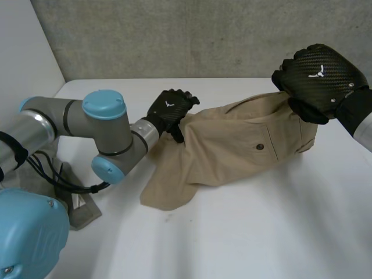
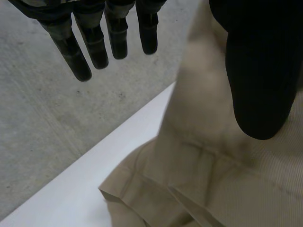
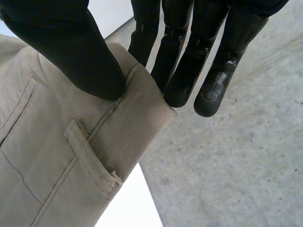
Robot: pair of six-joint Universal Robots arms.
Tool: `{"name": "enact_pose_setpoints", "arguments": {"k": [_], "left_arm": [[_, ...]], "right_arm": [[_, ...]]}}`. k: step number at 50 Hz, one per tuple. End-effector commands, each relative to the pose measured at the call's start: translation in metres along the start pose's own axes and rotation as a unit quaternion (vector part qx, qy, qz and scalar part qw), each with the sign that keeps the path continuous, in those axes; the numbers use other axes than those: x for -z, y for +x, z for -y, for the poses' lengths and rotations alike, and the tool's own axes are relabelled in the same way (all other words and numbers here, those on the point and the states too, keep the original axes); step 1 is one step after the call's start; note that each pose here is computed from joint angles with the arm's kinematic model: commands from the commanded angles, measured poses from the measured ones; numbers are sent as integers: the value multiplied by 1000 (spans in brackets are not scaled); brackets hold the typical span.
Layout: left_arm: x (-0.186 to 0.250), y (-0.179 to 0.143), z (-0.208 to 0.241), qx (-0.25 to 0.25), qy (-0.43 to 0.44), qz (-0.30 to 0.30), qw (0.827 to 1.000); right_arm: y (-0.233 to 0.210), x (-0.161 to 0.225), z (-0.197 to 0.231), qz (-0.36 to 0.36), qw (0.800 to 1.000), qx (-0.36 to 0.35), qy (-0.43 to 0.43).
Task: Fold the laundry.
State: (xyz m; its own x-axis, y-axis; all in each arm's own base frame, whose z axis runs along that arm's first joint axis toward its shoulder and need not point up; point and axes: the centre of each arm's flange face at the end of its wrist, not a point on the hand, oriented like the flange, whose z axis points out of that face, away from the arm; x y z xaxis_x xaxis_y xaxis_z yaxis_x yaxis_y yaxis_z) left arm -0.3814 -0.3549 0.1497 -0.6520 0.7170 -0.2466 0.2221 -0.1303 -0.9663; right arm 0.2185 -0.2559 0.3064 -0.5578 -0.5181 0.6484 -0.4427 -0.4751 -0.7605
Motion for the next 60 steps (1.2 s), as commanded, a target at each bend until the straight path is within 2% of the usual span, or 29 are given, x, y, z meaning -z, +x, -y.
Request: {"name": "enact_pose_setpoints", "arguments": {"k": [1, 5, 9, 13, 14, 18, 22, 27, 33, 46, 50, 56, 60], "left_arm": [[-2, 6, -9, 2, -7, -14, 1000], [-4, 7, -13, -1, -8, -14, 1000], [-8, -2, -13, -8, -7, 20, 1000], [-8, -20, -7, -40, -13, 90, 995], [-8, -27, -3, -59, -13, 113, 992], [-7, -38, 21, -112, 10, 148, 983], [-10, -39, 34, -143, 40, 161, 976], [-15, -39, 38, -161, 67, 173, 969], [-25, -36, 25, -185, 75, 176, 964], [-42, -24, -19, -231, 69, 173, 955], [-46, -19, -27, -243, 76, 177, 951], [-47, -8, -32, -258, 77, 168, 948], [-47, -4, -26, -259, 81, 169, 948]], "right_arm": [[4, 6, 3, -8, 1000, 8, 5], [5, 7, 5, -10, 1000, 10, 7], [6, 6, 5, -11, 1000, 12, 7], [12, 1, -8, -18, 1000, 6, -9], [13, -5, -24, -15, 1000, -5, -27], [16, -24, -56, -6, 998, -30, -56], [25, -45, -77, -19, 996, -35, -77], [35, -72, -114, -44, 991, -45, -122], [24, -107, -146, -45, 987, -55, -146], [-12, -142, -195, -38, 982, -97, -158], [-15, -147, -214, -73, 976, -89, -183], [-13, -152, -217, -137, 966, -72, -207], [-7, -150, -206, -153, 963, -69, -212]]}}
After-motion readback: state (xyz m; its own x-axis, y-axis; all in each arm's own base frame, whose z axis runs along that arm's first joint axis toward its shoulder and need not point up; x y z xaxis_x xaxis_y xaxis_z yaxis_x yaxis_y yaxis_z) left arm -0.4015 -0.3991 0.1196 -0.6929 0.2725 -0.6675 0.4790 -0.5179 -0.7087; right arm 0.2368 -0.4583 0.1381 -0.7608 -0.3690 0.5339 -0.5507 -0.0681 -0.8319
